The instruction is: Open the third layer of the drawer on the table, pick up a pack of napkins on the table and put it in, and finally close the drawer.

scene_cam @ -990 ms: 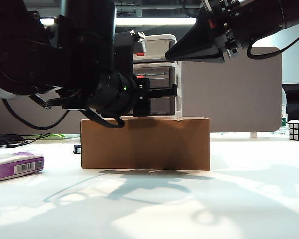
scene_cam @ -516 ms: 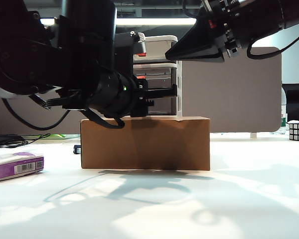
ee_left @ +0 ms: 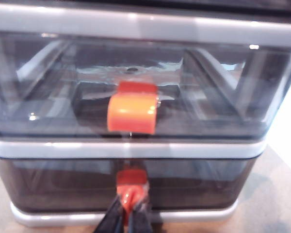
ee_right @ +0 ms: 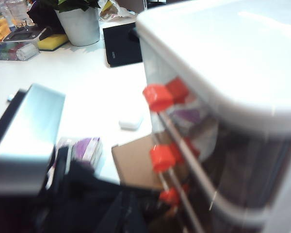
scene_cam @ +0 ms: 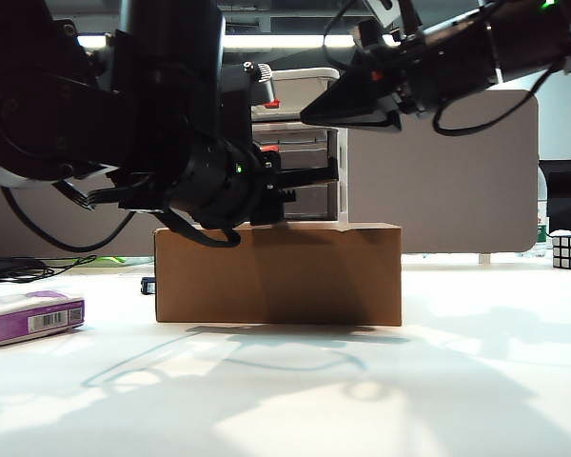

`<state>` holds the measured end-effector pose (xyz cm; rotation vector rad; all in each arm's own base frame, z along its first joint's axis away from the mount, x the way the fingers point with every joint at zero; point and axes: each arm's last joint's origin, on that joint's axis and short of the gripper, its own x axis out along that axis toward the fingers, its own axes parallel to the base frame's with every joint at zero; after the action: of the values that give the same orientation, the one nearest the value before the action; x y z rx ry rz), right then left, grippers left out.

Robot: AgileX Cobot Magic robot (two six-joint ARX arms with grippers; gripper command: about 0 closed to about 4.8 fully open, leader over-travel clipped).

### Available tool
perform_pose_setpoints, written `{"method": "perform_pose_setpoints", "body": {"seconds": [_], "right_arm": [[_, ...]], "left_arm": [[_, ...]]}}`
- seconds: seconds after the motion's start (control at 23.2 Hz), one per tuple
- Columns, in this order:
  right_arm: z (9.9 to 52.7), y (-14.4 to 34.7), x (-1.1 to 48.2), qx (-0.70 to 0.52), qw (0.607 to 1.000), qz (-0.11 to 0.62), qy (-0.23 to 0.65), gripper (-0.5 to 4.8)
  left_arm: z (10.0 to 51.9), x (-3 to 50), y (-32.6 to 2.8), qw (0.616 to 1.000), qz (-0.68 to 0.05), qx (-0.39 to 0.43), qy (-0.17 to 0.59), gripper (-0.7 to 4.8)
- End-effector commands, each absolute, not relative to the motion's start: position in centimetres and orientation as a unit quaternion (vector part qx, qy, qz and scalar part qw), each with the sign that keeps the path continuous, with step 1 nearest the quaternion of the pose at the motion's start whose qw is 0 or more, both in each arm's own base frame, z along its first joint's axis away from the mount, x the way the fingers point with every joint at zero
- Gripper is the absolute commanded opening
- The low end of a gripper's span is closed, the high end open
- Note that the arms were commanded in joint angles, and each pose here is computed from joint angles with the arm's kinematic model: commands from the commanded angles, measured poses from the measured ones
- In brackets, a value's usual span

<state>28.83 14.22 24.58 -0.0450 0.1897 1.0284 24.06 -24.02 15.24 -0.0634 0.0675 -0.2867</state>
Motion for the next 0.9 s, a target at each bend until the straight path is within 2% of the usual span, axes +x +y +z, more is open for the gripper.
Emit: {"method": "perform_pose_setpoints", "body": {"seconds": [0.04,0.47,0.9], "right_arm": [[25.3,14.7,30.0,-0.022,0.867,0.492,0.074,-0.06],[25.3,14.9,31.2,-0.029,0.897,0.435,0.077,-0.06],[25.3,14.9,31.2,-0.029,0.897,0.434,0.077,-0.06]], "left_arm": [[15.2,23.6,-24.5,0.989,-0.143,-0.032,0.037,-0.06],[14.3,21.9,-24.3,0.990,-0.127,-0.028,0.052,-0.06],[13.3,17.7,-22.0,0.990,-0.114,-0.051,0.065,-0.06]]}}
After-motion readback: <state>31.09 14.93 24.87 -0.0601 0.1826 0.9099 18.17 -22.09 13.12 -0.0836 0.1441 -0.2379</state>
